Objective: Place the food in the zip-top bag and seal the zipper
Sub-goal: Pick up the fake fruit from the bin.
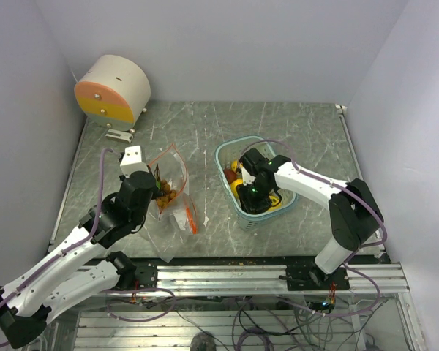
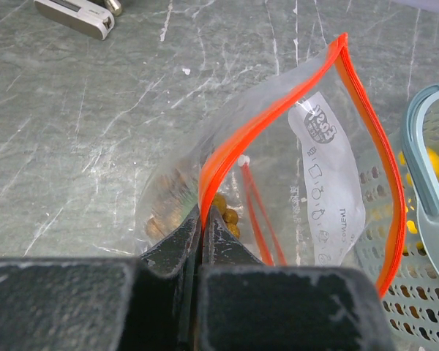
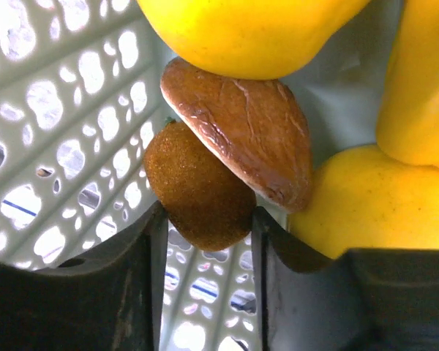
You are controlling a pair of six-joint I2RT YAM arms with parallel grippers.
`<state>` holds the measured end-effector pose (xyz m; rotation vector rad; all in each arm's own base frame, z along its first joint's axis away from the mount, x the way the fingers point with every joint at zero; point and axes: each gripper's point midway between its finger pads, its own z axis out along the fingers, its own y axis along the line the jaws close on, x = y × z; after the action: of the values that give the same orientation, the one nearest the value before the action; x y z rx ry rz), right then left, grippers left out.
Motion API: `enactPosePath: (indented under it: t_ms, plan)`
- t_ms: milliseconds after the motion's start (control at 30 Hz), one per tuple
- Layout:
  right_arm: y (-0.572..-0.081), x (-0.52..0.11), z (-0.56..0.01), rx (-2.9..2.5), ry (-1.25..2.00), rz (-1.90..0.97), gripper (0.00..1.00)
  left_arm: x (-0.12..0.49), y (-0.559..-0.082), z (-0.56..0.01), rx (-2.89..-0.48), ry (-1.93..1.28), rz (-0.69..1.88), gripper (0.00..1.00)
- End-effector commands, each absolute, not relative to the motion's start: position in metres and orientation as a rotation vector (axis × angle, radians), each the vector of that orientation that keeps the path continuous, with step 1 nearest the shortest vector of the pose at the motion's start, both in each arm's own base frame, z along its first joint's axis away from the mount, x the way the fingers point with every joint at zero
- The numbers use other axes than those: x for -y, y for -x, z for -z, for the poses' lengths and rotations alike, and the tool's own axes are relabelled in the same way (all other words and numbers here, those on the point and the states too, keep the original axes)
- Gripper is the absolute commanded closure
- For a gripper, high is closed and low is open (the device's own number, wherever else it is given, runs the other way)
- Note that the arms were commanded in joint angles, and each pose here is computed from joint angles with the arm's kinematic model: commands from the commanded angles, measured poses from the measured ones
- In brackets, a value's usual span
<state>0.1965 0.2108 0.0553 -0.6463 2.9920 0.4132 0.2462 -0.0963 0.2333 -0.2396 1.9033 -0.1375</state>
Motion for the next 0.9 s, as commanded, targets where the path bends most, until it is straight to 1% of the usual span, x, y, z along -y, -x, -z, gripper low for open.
enactPosePath:
  t_ms: [0,67,133,167,333,500,600,733,867]
  plan:
    - [-0.201,-0.212,-0.062,-2.971,0.638,-0.403,0.75,0.095,-0.247,-0.239,-1.884,0.262,0.149,0.93]
    - [-0.209,-0.215,-0.073,-2.938,0.608,-0.402,0.87,0.094,-0.246,-0.239,-1.882,0.264,0.152,0.93]
    - [-0.218,-0.22,-0.091,-2.884,0.59,-0.423,0.93,0.094,-0.246,-0.24,-1.881,0.265,0.153,0.93]
    - [-0.224,-0.223,-0.102,-2.849,0.582,-0.434,0.94,0.094,-0.246,-0.241,-1.878,0.265,0.155,0.93]
    - [-0.243,-0.229,-0.143,-2.723,0.536,-0.453,0.98,0.095,-0.246,-0.241,-1.877,0.264,0.161,0.93]
    - [-0.24,-0.226,-0.139,-2.729,0.503,-0.451,0.99,0.093,-0.244,-0.24,-1.876,0.27,0.165,0.93]
    - [-0.248,-0.222,-0.15,-2.689,0.458,-0.415,1.0,0.093,-0.244,-0.239,-1.874,0.273,0.17,0.93]
    - [-0.268,-0.218,-0.189,-2.562,0.387,-0.386,1.0,0.096,-0.246,-0.237,-1.875,0.27,0.174,0.93]
    - [-0.277,-0.228,-0.226,-2.449,0.376,-0.468,1.0,0.1,-0.249,-0.238,-1.872,0.266,0.184,0.93]
